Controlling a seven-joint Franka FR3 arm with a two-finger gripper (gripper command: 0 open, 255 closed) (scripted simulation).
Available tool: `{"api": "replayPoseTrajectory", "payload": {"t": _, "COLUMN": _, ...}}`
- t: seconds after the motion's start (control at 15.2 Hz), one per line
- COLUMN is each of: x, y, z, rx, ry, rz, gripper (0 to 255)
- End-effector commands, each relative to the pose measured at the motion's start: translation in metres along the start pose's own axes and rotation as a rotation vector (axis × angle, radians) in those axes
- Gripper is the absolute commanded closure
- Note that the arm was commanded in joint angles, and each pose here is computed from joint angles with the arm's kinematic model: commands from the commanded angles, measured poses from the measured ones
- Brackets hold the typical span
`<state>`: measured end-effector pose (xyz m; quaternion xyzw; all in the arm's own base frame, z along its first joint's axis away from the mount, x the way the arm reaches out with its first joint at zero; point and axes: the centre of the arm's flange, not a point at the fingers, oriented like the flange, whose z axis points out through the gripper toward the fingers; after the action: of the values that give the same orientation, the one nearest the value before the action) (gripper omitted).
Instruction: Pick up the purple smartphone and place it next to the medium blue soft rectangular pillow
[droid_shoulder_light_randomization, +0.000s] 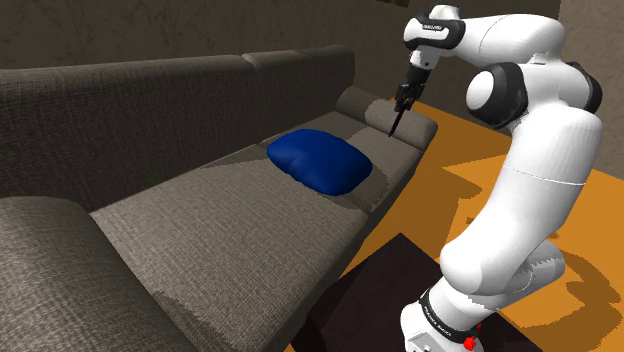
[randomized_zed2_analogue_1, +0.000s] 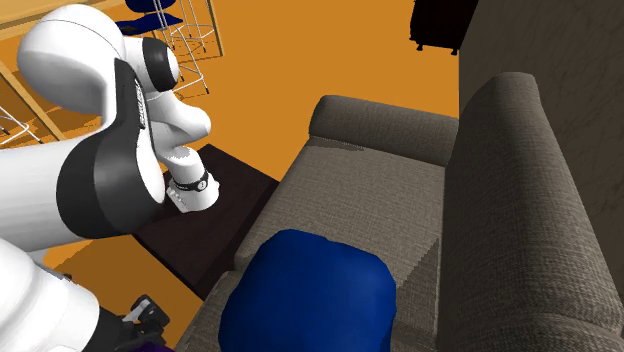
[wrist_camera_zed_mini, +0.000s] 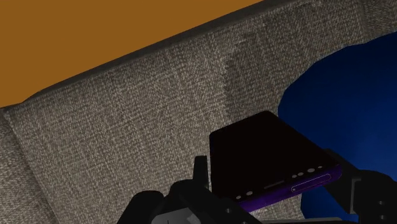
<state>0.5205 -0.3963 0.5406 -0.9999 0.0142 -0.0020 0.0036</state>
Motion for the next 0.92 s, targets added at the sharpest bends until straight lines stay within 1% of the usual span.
{"api": "replayPoseTrajectory", "payload": {"t": 0.0, "x": 0.000, "y": 0.000, "z": 0.011, "rx": 0.000, "ry": 0.001, "rz": 0.000, "gripper": 255}}
{"api": "replayPoseTrajectory", "payload": {"t": 0.86, "x": -0.001, "y": 0.001, "z": 0.080, "rx": 0.000, "ry": 0.001, "rz": 0.000, "gripper": 255}}
